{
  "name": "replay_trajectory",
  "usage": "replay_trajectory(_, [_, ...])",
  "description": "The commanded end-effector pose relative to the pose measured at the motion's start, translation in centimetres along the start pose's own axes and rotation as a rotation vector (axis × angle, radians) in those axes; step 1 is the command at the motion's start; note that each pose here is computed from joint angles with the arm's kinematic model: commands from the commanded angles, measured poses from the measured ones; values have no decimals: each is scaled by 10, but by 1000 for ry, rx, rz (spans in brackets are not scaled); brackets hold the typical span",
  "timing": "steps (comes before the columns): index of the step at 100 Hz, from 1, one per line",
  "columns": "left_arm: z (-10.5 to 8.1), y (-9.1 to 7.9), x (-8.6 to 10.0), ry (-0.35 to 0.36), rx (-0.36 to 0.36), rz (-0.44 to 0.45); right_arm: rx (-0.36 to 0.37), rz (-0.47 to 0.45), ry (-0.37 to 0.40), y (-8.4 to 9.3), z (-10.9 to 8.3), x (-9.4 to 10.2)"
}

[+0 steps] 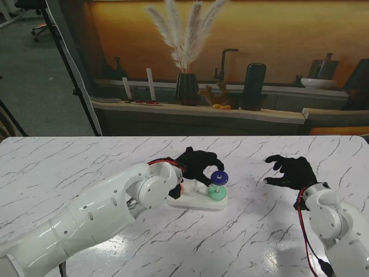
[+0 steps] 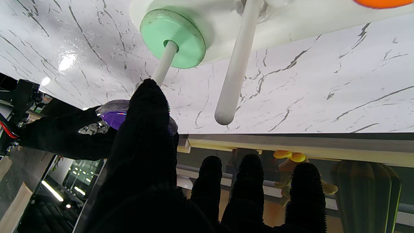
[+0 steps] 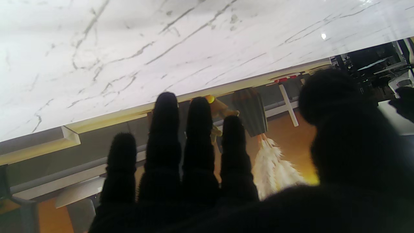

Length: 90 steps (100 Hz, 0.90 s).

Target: Move the three rings of the Hanoi Tower from the left rod to the right rod

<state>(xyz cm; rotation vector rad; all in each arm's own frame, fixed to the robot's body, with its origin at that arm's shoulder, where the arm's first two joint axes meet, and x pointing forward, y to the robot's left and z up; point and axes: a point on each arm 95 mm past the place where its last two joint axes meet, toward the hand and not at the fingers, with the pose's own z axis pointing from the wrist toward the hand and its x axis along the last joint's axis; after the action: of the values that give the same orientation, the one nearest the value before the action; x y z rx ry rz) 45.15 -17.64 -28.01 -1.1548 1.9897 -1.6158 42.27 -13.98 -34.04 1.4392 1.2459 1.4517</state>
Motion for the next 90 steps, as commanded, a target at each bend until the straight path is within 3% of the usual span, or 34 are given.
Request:
replay_trajectory(1, [2, 1, 4, 21, -13, 3, 7, 4, 3, -5, -2, 1])
replay_trajectory(90, [3, 9, 4, 30, -15, 5, 11, -17, -4, -5, -3, -2])
